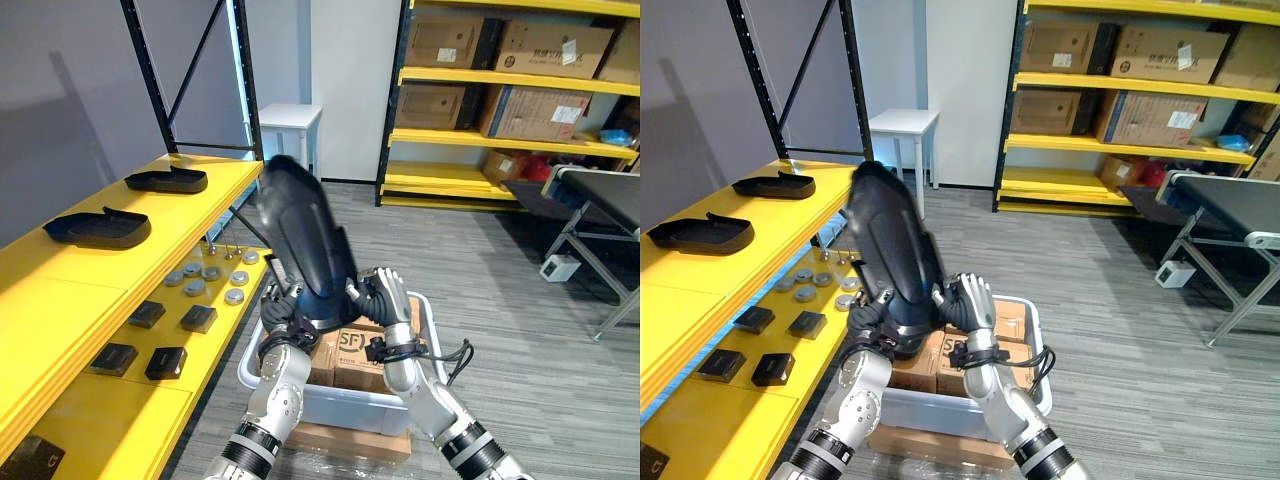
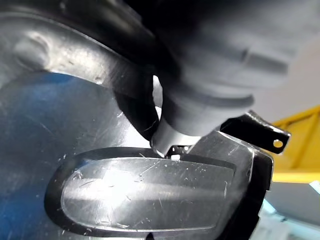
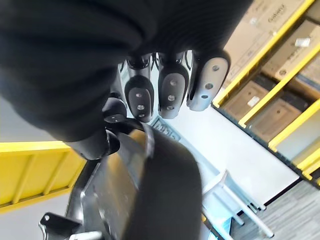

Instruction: Walk over and take plastic housings, then place them on the shelf

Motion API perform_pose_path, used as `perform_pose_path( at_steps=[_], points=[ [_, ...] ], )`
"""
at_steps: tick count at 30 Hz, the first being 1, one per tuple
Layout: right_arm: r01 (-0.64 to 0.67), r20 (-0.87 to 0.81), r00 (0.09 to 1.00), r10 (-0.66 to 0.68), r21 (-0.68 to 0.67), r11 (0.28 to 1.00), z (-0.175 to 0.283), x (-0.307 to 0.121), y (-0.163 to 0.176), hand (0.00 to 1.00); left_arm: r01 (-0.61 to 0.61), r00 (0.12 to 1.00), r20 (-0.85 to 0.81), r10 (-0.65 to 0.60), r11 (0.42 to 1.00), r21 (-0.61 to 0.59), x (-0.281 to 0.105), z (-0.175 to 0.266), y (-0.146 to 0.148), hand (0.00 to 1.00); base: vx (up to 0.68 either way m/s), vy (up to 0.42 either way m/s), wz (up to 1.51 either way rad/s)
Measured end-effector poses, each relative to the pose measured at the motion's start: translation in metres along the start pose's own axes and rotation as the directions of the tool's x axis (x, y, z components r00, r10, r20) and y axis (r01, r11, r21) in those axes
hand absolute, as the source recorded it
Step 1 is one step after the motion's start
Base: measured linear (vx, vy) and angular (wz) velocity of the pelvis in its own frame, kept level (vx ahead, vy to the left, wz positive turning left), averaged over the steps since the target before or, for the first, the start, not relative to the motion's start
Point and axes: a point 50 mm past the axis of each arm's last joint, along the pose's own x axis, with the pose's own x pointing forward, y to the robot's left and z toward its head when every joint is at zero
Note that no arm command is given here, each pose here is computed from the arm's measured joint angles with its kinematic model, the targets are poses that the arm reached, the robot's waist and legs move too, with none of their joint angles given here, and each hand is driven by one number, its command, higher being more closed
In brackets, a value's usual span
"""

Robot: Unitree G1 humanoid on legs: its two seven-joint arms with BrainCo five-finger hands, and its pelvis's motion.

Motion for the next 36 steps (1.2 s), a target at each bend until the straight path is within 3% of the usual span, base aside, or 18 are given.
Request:
perform_pose_path(
  at_steps=[9,13,16,18,21,24,27,30,34,36],
  points=[
    [-0.037,0.005,0.999,0.037,0.071,0.997,-0.001,-0.004,0.001,0.0,0.066,0.997,0.03,-0.068,0.996,0.06,0.001,0.007,0.006,1.0,-0.01,0.006,0.43],
    [0.027,-0.024,0.999,-0.023,0.168,0.985,-0.003,-0.014,-0.012,0.0,0.095,0.977,0.172,-0.129,0.977,0.193,-0.01,0.021,-0.006,1.0,0.05,0.055,1.21],
    [0.107,-0.063,0.994,-0.094,0.251,0.962,-0.001,-0.024,-0.024,0.0,-0.034,0.921,0.368,-0.128,0.914,0.404,-0.013,0.047,-0.001,1.0,0.2,0.126,0.87],
    [0.178,-0.094,0.984,-0.154,0.346,0.921,0.002,-0.034,-0.039,0.0,-0.234,0.851,0.52,-0.075,0.832,0.503,-0.016,0.071,0.02,1.0,0.17,0.138,0.23],
    [0.247,-0.19,0.964,-0.186,0.374,0.894,-0.012,-0.052,-0.052,0.0,-0.411,0.796,0.604,-0.022,0.712,0.569,-0.022,0.079,0.043,1.0,0.14,0.114,0.39],
    [0.326,-0.318,0.923,-0.216,0.349,0.879,-0.036,-0.073,-0.065,0.0,-0.454,0.781,0.622,-0.05,0.64,0.62,-0.029,0.072,0.042,1.0,0.11,0.175,0.94],
    [0.352,-0.352,0.911,-0.216,0.392,0.85,-0.036,-0.077,-0.061,0.0,-0.5,0.709,0.695,-0.118,0.611,0.614,-0.036,0.086,0.033,1.0,0.1,0.124,1.39],
    [0.382,-0.363,0.905,-0.222,0.462,0.801,-0.032,-0.076,-0.059,0.0,-0.573,0.648,0.755,-0.1,0.589,0.57,-0.041,0.097,0.04,1.0,0.15,-0.109,1.14],
    [0.439,-0.417,0.876,-0.243,0.481,0.759,-0.042,-0.08,-0.065,0.0,-0.59,0.652,0.753,-0.086,0.567,0.575,-0.046,0.096,0.049,1.0,0.18,-0.201,1.25],
    [0.469,-0.436,0.858,-0.271,0.453,0.758,-0.048,-0.084,-0.072,0.0,-0.571,0.66,0.746,-0.083,0.59,0.571,-0.046,0.095,0.048,1.0,0.19,-0.281,1.53]
  ],
)
